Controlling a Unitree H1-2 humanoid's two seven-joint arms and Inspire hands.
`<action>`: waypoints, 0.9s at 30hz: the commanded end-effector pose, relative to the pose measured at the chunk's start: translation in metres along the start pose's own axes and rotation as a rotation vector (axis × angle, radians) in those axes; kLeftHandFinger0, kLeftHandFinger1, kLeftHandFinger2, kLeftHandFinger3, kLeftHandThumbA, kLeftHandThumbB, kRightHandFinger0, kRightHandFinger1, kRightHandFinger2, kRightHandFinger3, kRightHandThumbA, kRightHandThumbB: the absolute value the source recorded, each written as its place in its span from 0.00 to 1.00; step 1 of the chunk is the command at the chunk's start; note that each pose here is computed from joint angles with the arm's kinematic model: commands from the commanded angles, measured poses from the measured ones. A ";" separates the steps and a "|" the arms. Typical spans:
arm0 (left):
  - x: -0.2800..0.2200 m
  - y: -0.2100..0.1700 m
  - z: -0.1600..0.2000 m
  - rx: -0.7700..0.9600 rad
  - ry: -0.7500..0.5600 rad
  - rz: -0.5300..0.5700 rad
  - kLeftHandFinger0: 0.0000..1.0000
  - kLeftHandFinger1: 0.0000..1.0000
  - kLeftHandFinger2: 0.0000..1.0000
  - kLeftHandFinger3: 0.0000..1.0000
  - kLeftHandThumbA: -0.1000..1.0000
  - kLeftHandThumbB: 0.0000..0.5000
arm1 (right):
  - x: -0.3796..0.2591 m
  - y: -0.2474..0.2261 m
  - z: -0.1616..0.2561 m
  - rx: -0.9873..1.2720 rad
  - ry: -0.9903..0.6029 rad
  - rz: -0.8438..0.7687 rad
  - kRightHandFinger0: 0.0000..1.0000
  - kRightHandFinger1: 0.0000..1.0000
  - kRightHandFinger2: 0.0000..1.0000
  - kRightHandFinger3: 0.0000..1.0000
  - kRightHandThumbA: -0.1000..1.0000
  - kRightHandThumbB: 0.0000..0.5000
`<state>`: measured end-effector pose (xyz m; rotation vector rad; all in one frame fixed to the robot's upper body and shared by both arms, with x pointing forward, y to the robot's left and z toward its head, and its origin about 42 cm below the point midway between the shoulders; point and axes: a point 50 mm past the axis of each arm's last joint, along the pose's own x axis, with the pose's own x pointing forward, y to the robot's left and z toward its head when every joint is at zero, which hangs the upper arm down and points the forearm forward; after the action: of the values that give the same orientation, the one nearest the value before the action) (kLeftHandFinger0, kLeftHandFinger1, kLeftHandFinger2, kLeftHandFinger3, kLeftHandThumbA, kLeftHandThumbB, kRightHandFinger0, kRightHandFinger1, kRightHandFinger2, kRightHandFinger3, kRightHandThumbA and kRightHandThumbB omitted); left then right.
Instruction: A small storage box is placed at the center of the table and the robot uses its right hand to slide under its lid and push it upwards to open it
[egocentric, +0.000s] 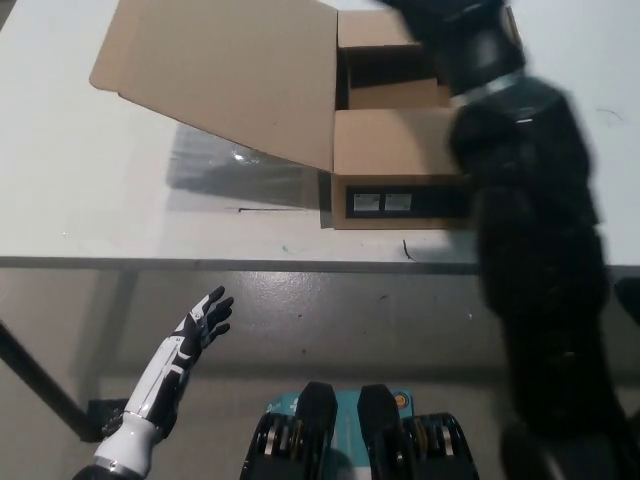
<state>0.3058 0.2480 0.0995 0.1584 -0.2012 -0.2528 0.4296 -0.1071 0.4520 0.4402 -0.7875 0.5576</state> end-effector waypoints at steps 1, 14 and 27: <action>0.003 0.009 0.007 0.031 -0.035 -0.013 1.00 1.00 1.00 1.00 1.00 0.70 | -0.029 0.013 0.143 -0.181 -0.335 0.151 1.00 1.00 1.00 1.00 1.00 0.76; -0.015 0.005 -0.002 0.005 -0.013 -0.011 1.00 1.00 1.00 1.00 1.00 0.65 | -0.219 -0.005 0.142 -0.572 -0.166 0.072 1.00 1.00 1.00 1.00 1.00 0.72; -0.021 0.003 -0.004 -0.006 -0.015 -0.008 1.00 1.00 1.00 1.00 1.00 0.64 | -0.368 -0.038 0.032 -0.432 0.284 -0.317 1.00 1.00 1.00 1.00 1.00 0.70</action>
<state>0.2856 0.2524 0.0819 0.1424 -0.1417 -0.2414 0.2234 -0.2746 0.2159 0.1024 -0.4686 0.1466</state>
